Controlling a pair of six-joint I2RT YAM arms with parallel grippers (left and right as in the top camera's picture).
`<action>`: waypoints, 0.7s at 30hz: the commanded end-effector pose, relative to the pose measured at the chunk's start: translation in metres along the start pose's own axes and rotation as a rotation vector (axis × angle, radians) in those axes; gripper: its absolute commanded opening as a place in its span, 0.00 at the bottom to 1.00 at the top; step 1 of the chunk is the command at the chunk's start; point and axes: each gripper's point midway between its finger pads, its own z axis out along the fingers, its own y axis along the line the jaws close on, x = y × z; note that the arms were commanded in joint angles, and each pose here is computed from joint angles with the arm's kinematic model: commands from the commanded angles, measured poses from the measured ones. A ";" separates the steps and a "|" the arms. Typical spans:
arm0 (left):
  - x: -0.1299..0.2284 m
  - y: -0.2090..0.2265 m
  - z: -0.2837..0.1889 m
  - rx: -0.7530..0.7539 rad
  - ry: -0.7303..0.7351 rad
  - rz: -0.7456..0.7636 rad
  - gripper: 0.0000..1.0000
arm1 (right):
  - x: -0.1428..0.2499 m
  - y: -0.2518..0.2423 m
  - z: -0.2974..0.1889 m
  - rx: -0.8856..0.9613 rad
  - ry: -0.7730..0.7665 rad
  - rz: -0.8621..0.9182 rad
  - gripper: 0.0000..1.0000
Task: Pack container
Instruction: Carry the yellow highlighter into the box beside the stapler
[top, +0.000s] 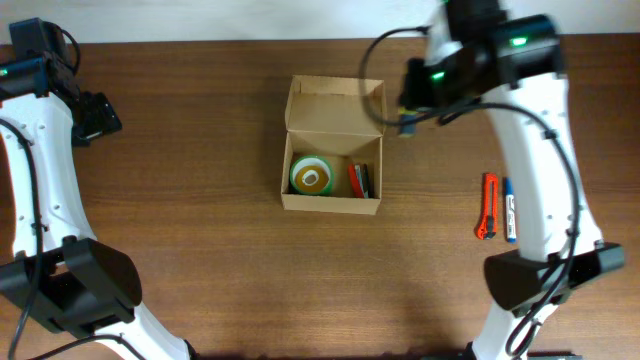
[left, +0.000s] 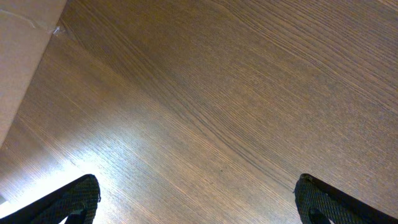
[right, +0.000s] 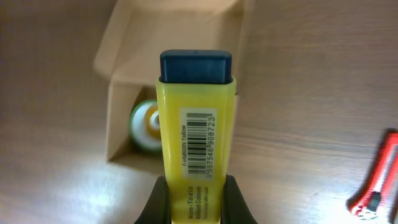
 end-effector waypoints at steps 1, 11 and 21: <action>-0.001 0.005 -0.010 0.007 -0.022 0.002 1.00 | 0.017 0.034 0.020 0.060 0.034 -0.087 0.04; -0.001 0.005 -0.010 0.007 -0.022 0.002 1.00 | 0.042 0.043 0.098 0.200 0.183 -0.019 0.04; -0.001 0.005 -0.010 0.007 -0.022 0.002 1.00 | 0.056 0.023 0.161 0.306 0.299 0.033 0.03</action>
